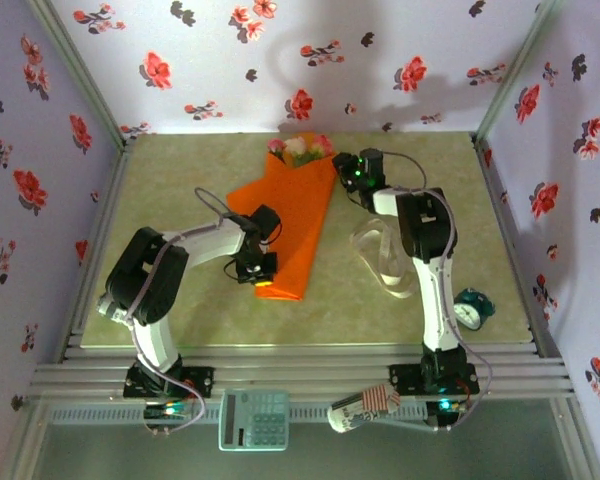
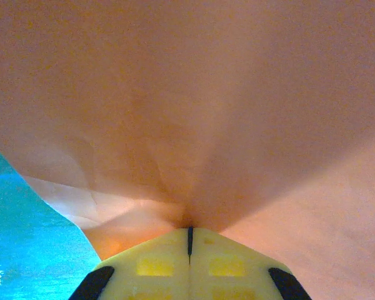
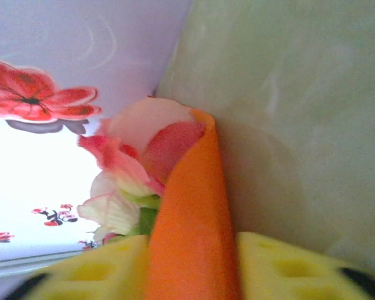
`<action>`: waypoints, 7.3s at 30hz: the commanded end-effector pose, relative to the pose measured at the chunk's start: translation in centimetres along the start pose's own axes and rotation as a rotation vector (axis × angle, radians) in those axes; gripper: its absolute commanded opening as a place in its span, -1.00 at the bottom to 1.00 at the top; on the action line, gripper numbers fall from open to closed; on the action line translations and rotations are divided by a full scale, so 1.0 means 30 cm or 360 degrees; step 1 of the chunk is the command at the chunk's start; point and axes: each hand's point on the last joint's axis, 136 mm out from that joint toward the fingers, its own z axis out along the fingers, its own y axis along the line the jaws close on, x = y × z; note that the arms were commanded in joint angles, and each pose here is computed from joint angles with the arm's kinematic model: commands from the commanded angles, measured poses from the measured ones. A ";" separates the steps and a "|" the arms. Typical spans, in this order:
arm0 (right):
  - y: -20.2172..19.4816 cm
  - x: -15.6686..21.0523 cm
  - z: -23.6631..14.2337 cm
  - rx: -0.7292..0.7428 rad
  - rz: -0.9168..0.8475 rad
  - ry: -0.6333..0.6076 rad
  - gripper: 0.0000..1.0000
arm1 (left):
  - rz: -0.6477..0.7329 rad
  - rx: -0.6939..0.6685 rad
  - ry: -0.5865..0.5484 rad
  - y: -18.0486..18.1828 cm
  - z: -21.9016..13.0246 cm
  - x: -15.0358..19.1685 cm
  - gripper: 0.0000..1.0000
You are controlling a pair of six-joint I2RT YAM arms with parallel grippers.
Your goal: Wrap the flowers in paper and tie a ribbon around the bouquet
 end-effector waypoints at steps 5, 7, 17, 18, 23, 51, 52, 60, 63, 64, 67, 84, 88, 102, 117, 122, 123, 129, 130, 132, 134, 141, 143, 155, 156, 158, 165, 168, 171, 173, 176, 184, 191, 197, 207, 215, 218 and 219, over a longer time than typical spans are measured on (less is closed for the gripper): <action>-0.051 -0.190 -0.378 0.0586 -0.0036 -0.0229 -0.03 | -0.0039 0.0079 0.0107 -0.033 0.074 0.025 -1.00; -0.091 -0.159 -0.501 0.0784 -0.0048 -0.0213 -0.08 | -0.0032 0.0148 0.0103 -0.063 0.076 0.016 -1.00; -0.269 0.121 -0.848 0.1256 -0.0134 0.0220 -0.36 | -0.0034 0.0269 0.0009 -0.150 0.015 -0.053 -0.75; -0.273 0.137 -0.857 0.1279 -0.0126 0.0234 -0.35 | -0.0045 0.0247 -0.0016 -0.143 -0.005 -0.057 -0.65; -0.292 0.175 -0.850 0.1372 0.0030 0.0226 -0.23 | -0.0092 0.0277 -0.0116 -0.143 -0.094 -0.061 -0.39; -0.399 0.167 -0.711 0.1527 0.0671 -0.0200 -0.60 | -0.0070 0.0418 -0.0280 -0.208 -0.286 -0.097 -0.40; -0.401 0.173 -0.714 0.1533 0.0673 -0.0190 -0.68 | -0.0066 0.0420 -0.0282 -0.209 -0.290 -0.096 -0.41; -0.193 0.096 -0.812 0.1357 0.0351 -0.0235 -1.00 | -0.0068 0.0489 -0.0331 -0.234 -0.343 -0.116 -0.43; -0.102 0.084 -0.877 0.1297 0.0191 -0.0192 -1.00 | -0.0059 0.0556 -0.0345 -0.267 -0.361 -0.130 -0.42; -0.083 0.084 -0.898 0.1276 0.0161 -0.0183 -1.00 | -0.0046 0.0587 -0.0349 -0.282 -0.365 -0.133 -0.42; -0.014 0.093 -0.930 0.1139 0.0074 -0.0116 -1.00 | -0.0022 0.0699 -0.0369 -0.338 -0.385 -0.153 -0.38; 0.638 0.191 -0.934 0.0011 -0.0592 0.0230 -1.00 | -0.0422 0.1040 -0.0629 -0.418 -0.638 -0.327 -0.12; 0.729 0.405 -0.917 -0.0160 -0.0789 0.0468 -1.00 | -0.0688 0.0870 -0.0719 -0.190 -0.676 -0.363 -0.11; 0.465 1.254 -0.721 -0.0007 -0.1095 0.1443 -0.59 | -0.1030 0.0338 -0.0766 0.270 -0.691 -0.271 0.03; 0.090 0.741 -0.745 0.1085 -0.0497 0.0772 -0.42 | -0.0871 0.0205 -0.0316 0.281 -0.389 -0.155 0.03; 0.106 0.900 -0.727 0.1080 -0.0447 0.0955 -0.27 | -0.0871 0.0114 -0.0178 0.302 -0.337 -0.123 0.04; 0.100 0.927 -0.727 0.1091 -0.0459 0.0981 -0.26 | -0.0885 0.0057 -0.0147 0.321 -0.334 -0.097 0.05; 0.072 0.973 -0.708 0.1073 -0.0417 0.0993 -0.24 | -0.1081 -0.0031 -0.0131 0.385 -0.338 0.014 0.28; 0.072 0.976 -0.707 0.1070 -0.0419 0.0994 -0.23 | -0.1121 -0.0019 -0.0147 0.389 -0.336 0.019 0.30; 0.067 0.980 -0.706 0.1065 -0.0410 0.0995 -0.24 | -0.1223 0.0065 -0.0156 0.371 -0.312 0.014 0.42; 0.054 0.983 -0.710 0.1071 -0.0393 0.0995 -0.25 | -0.1322 0.0143 -0.0130 0.348 -0.270 -0.004 0.48; 0.038 1.001 -0.688 0.1068 -0.0297 0.0971 -0.31 | -0.1533 0.0134 -0.0290 0.394 -0.186 -0.138 0.37; 0.052 1.009 -0.673 0.1053 -0.0307 0.0977 -0.34 | -0.1511 0.0109 -0.0338 0.408 -0.184 -0.182 0.22; 0.139 1.254 -0.698 0.0813 -0.0838 0.1305 -0.18 | -0.1352 0.0140 -0.0356 0.441 -0.166 -0.309 -1.00; 0.148 1.289 -0.700 0.0785 -0.0927 0.1335 -0.12 | -0.1336 0.0170 -0.0368 0.444 -0.170 -0.336 -1.00; 0.159 1.343 -0.689 0.0756 -0.1048 0.1363 -0.02 | -0.1295 0.0226 -0.0364 0.442 -0.175 -0.385 -1.00; 0.153 1.438 -0.579 0.0837 -0.1063 0.1286 0.09 | -0.1222 0.0398 -0.0273 0.414 -0.151 -0.449 -1.00; 0.107 1.428 -0.551 0.0968 -0.0996 0.1214 0.09 | -0.1242 0.0406 -0.0279 0.425 -0.157 -0.447 -1.00; 0.081 1.419 -0.515 0.1009 -0.0958 0.1121 0.10 | -0.1252 0.0427 -0.0294 0.426 -0.168 -0.451 -1.00; 0.081 1.409 -0.479 0.0995 -0.0949 0.1058 0.08 | -0.1251 0.0432 -0.0295 0.424 -0.175 -0.453 -1.00; 0.081 1.408 -0.441 0.0994 -0.0929 0.1023 0.03 | -0.1262 0.0436 -0.0300 0.429 -0.183 -0.451 -1.00; -0.004 1.434 -0.418 0.1134 -0.0848 0.1032 -0.14 | -0.1264 0.0464 -0.0305 0.420 -0.199 -0.455 -1.00; -0.037 1.425 -0.422 0.1241 -0.0872 0.1019 -0.64 | -0.1268 0.0476 -0.0311 0.417 -0.208 -0.464 -1.00; 0.194 1.328 -0.453 0.0997 -0.1107 0.0857 -1.00 | -0.1256 0.0477 -0.0317 0.416 -0.212 -0.468 -1.00; 0.475 0.557 -0.959 0.0879 -0.1085 0.0059 -1.00 | -0.1283 0.0455 -0.0369 0.427 -0.251 -0.455 -1.00; 0.265 -0.062 -1.307 0.1308 -0.0810 -0.0474 -1.00 | -0.1464 0.0210 -0.0561 0.532 -0.389 -0.336 -1.00; 0.166 -0.157 -1.343 0.1464 -0.0717 -0.0517 -1.00 | -0.1532 0.0118 -0.0592 0.572 -0.398 -0.288 -1.00; 0.120 -0.156 -1.320 0.1489 -0.0675 -0.0460 -1.00 | -0.1541 0.0125 -0.0569 0.569 -0.384 -0.285 -1.00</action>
